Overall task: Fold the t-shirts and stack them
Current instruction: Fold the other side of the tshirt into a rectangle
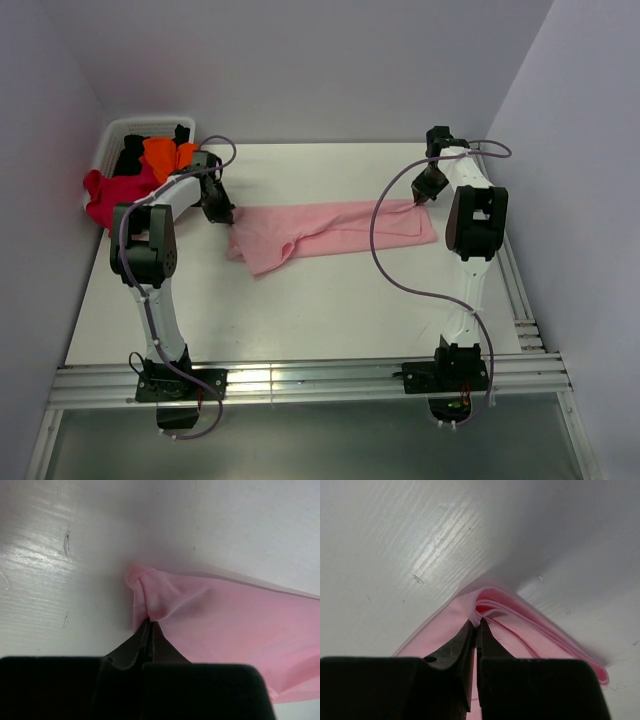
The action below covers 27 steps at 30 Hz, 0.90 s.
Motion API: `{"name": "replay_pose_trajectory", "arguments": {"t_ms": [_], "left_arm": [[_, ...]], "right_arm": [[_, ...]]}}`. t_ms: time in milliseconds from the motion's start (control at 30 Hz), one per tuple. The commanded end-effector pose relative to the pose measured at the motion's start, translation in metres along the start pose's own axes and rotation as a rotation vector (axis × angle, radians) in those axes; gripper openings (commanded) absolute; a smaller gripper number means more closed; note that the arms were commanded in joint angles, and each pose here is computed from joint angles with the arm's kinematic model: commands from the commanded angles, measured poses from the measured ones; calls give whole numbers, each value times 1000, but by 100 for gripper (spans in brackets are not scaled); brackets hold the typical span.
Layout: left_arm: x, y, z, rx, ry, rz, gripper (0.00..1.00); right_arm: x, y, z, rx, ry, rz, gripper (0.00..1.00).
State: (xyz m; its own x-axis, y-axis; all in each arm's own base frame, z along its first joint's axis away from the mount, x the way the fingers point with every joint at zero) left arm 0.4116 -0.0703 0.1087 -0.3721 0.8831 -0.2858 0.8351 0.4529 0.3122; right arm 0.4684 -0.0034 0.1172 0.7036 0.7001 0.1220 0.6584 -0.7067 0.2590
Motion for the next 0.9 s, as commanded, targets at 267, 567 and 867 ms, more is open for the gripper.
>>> {"name": "replay_pose_trajectory", "arguments": {"t_ms": [267, 567, 867], "left_arm": [[-41, 57, -54, -176, -95, 50, 0], [-61, 97, -39, -212, -157, 4, 0], [-57, 158, 23, -253, -299, -173, 44]], "right_arm": [[8, 35, -55, -115, 70, 72, 0], [20, 54, -45, -74, 206, 148, 0], [18, 79, -1, -20, 275, 243, 61]]}}
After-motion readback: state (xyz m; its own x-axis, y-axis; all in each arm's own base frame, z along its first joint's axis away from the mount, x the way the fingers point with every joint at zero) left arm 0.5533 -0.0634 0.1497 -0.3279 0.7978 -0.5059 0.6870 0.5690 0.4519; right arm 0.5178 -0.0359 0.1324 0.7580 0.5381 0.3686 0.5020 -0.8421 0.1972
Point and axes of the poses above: each gripper's point midway between its finger pads, its own z axis out along the fingers, its own x axis along the line the jaws close on, y = z × x, the point moved 9 cm from there along -z, back along the fingers, and after that the axes turned 2 degrees about -z, right-handed, at the moved point
